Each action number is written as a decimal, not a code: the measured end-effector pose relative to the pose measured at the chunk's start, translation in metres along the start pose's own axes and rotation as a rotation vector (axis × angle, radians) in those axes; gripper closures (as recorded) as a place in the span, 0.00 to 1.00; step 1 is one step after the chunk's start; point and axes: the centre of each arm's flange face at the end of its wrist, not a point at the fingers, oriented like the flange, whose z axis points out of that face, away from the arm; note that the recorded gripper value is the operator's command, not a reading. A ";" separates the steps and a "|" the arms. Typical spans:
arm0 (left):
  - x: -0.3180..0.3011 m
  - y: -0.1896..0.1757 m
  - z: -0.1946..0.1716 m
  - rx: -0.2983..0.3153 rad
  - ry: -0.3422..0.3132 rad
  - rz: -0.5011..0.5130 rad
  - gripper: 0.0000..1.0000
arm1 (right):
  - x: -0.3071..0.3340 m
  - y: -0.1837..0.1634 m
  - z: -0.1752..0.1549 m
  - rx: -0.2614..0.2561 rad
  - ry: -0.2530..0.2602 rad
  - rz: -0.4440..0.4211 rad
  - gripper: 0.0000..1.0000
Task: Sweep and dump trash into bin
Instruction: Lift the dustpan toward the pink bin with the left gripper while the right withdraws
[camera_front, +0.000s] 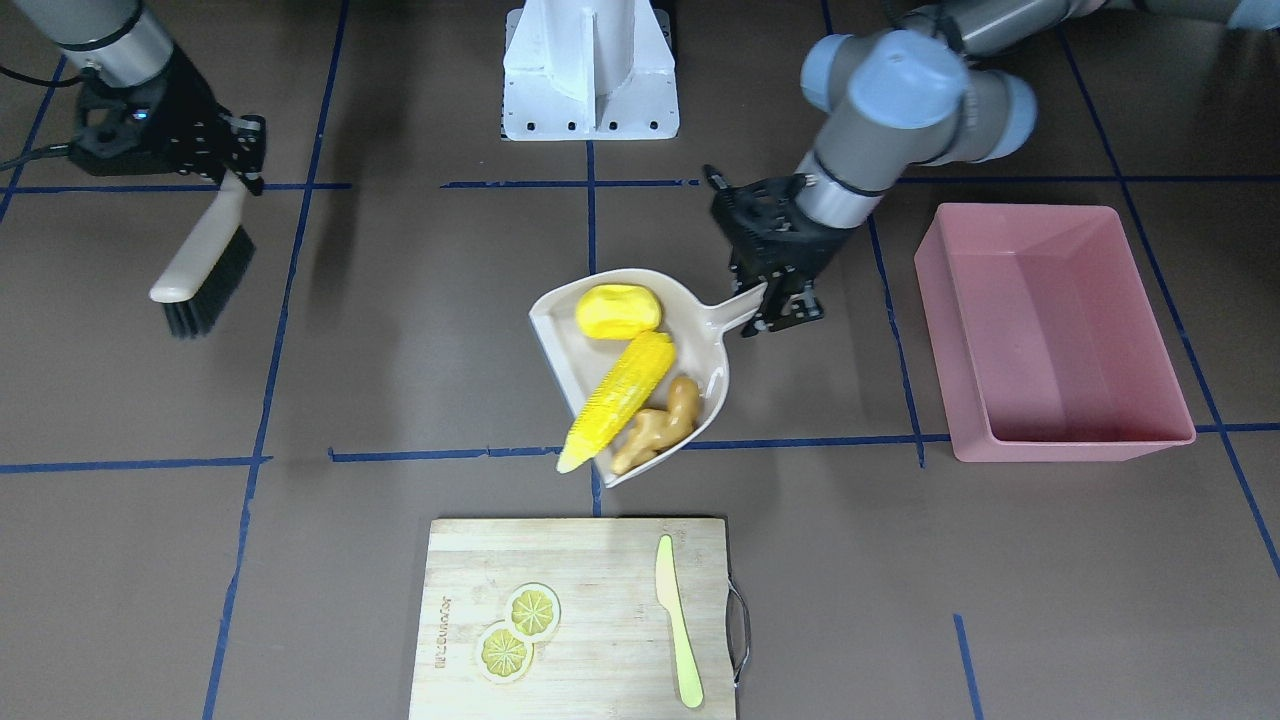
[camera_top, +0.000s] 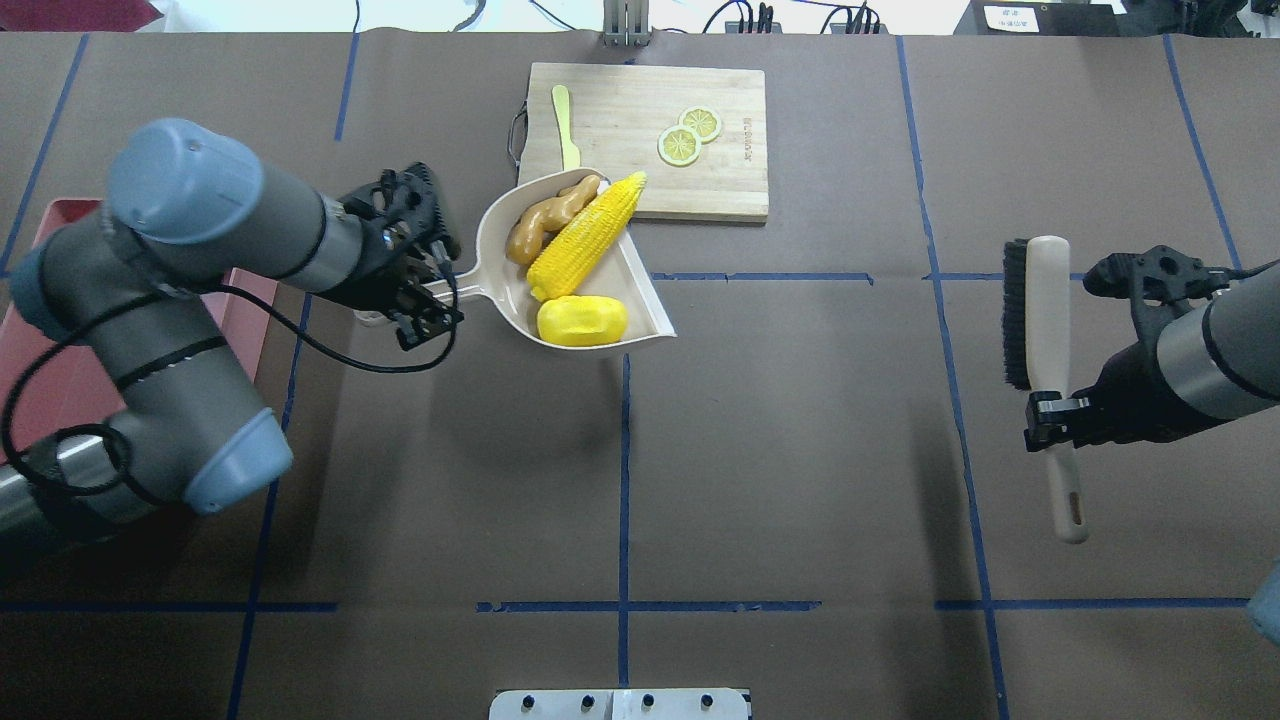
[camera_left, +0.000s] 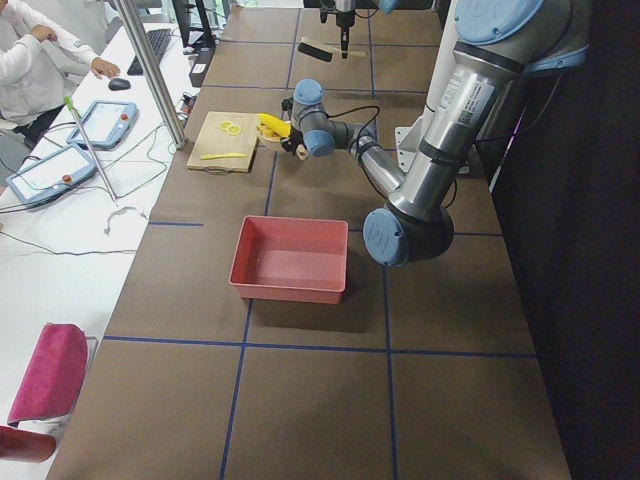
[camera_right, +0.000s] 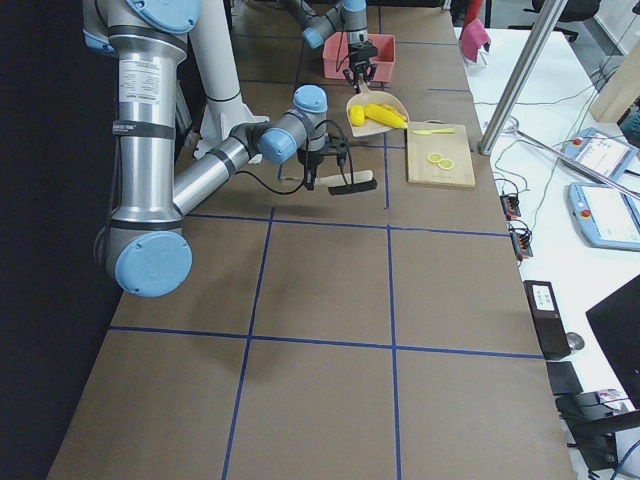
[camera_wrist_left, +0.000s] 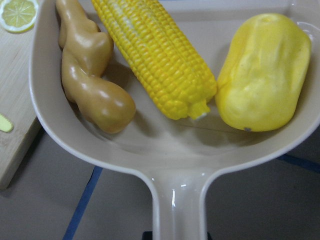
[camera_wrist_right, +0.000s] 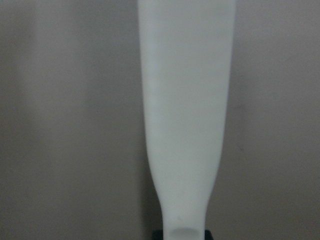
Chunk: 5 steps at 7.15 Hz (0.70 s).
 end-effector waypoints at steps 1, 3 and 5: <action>-0.023 0.038 -0.028 0.028 0.023 -0.015 0.87 | 0.020 -0.001 -0.001 -0.005 0.004 -0.015 1.00; -0.062 0.112 -0.075 0.082 0.053 0.016 0.88 | 0.038 -0.006 0.006 -0.004 0.006 -0.030 1.00; -0.102 0.169 -0.132 0.105 0.055 0.048 0.89 | 0.042 -0.009 0.010 0.001 0.000 -0.037 1.00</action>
